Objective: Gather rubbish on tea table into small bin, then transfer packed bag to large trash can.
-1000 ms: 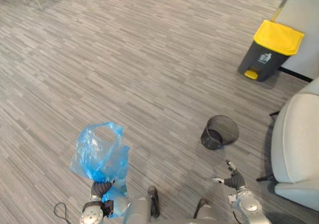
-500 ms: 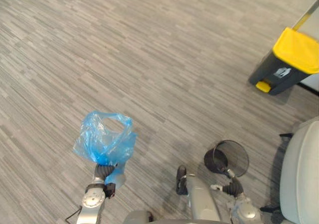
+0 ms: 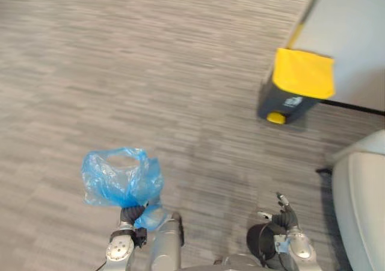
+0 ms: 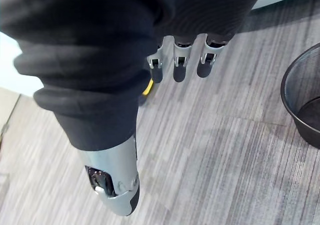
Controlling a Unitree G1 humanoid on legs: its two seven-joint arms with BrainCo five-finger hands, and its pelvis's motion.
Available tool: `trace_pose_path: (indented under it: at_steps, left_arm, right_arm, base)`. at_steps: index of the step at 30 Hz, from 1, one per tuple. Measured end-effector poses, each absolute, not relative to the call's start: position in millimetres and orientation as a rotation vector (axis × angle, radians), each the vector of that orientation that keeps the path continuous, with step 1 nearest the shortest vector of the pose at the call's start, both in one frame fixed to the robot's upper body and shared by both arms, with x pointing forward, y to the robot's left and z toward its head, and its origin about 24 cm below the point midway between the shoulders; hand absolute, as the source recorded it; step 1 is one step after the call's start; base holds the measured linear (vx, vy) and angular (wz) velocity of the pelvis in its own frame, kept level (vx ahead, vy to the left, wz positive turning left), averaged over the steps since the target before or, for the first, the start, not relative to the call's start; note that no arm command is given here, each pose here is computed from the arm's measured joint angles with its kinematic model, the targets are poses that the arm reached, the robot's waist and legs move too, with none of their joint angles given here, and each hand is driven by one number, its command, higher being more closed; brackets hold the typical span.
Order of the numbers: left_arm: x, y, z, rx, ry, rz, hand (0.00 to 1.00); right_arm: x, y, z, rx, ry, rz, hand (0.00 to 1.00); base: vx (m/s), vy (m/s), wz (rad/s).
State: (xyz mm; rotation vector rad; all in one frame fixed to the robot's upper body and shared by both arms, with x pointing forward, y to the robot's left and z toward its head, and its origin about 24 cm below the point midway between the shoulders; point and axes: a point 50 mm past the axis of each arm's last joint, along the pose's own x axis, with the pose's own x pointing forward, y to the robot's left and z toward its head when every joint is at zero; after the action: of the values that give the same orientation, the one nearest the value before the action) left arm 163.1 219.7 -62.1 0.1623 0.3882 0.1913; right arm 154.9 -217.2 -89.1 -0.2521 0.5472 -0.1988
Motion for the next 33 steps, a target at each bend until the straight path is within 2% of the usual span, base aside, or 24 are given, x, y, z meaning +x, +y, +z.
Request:
trace_pose_path:
  at_steps: [5,9,12,17,22,33]
  left_arm:
    - [172,239,-60,0.216,0.394,0.215,1.00]
    - [172,240,-69,0.207,0.436,0.221,1.00]
    - [170,231,-75,0.171,0.459,0.220,1.00]
    - [164,213,-83,0.122,0.482,0.196,1.00]
    - [170,209,-81,0.116,0.463,0.183,1.00]
    - [171,205,-76,0.143,0.443,0.150,1.00]
  right_arm:
    - [174,-213,-95,-0.269,0.570,-0.158,0.00]
    - [166,-224,-100,-0.301,0.618,-0.169,0.00]
    - [161,-231,-102,-0.327,0.641,-0.174,0.00]
    - [175,-226,-93,-0.313,0.578,-0.178,0.00]
    - [176,-234,-91,-0.319,0.577,-0.219,0.00]
    - [161,-219,-105,-0.279,0.641,-0.195,0.00]
  base:
    - [0.33,0.108,-0.75]
    - [0.48,-0.071,0.02]
    - [0.46,-0.115,-0.20]
    - [0.50,-0.041,-0.94]
    - [0.37,0.178,-0.66]
    - [0.40,0.153,-0.14]
